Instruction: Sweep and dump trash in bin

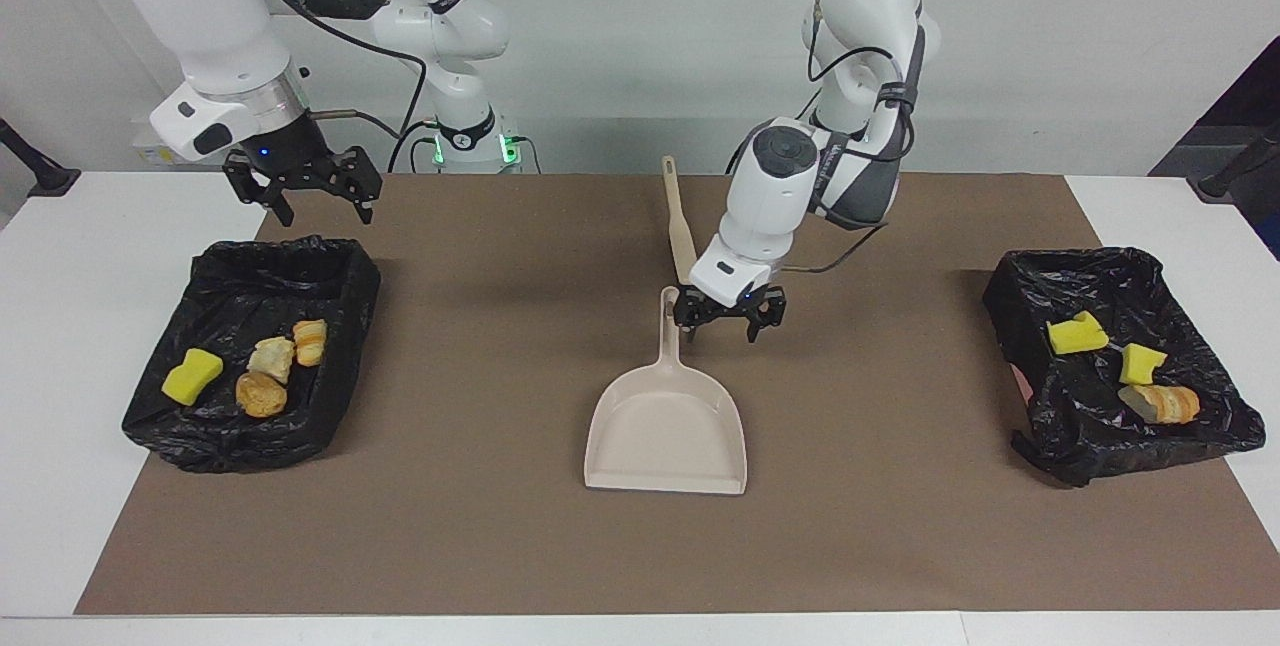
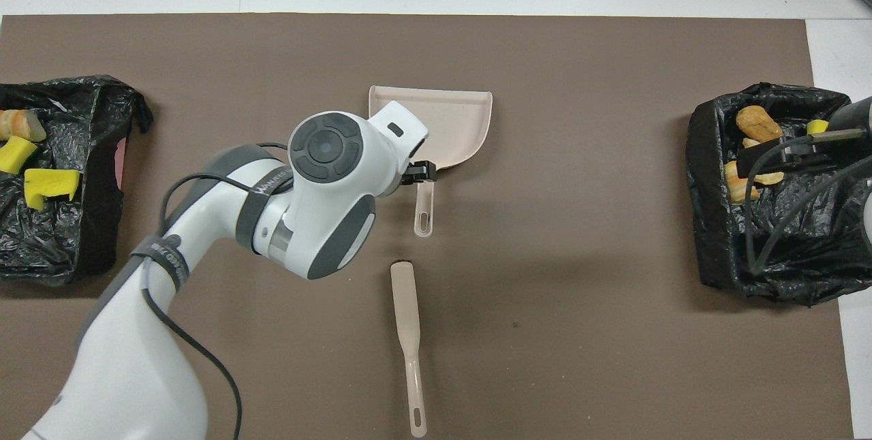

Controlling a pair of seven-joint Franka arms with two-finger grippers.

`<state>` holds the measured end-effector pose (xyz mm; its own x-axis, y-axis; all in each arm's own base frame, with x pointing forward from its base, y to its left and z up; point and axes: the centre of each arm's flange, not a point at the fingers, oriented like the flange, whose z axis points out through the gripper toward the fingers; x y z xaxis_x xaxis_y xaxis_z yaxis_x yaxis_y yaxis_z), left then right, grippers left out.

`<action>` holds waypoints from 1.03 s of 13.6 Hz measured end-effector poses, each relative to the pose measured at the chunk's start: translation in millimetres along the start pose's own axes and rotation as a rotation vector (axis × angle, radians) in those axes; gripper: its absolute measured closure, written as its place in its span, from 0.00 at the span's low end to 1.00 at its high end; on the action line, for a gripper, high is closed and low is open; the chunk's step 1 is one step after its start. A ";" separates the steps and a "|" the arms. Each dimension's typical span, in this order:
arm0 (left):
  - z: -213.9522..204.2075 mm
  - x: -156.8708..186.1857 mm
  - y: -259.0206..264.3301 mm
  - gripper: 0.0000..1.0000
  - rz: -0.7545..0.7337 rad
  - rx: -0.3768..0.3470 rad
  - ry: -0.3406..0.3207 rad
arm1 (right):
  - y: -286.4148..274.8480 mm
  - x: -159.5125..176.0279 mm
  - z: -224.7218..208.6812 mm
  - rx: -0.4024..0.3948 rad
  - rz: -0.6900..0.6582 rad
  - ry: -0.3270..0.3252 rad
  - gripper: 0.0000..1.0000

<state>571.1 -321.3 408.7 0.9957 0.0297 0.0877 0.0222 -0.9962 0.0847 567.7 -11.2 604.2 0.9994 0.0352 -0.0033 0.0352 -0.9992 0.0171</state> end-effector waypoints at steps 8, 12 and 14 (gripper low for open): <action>-90.7 17.9 -136.9 0.00 -0.022 0.103 -0.097 | 0.0 0.0 0.0 0.000 0.000 0.000 0.00; -140.7 17.2 -201.9 0.00 0.029 0.110 -0.088 | 0.0 0.0 0.0 0.000 0.000 0.000 0.00; -163.7 11.4 -229.4 0.00 0.082 0.113 -0.100 | 0.0 0.0 0.0 0.000 0.000 0.000 0.00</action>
<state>562.6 -79.0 552.8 0.9985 -0.0546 -0.0095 -0.0549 -0.9980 -0.0318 567.7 -11.2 604.2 0.9994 0.0352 -0.0033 0.0353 -0.9992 0.0171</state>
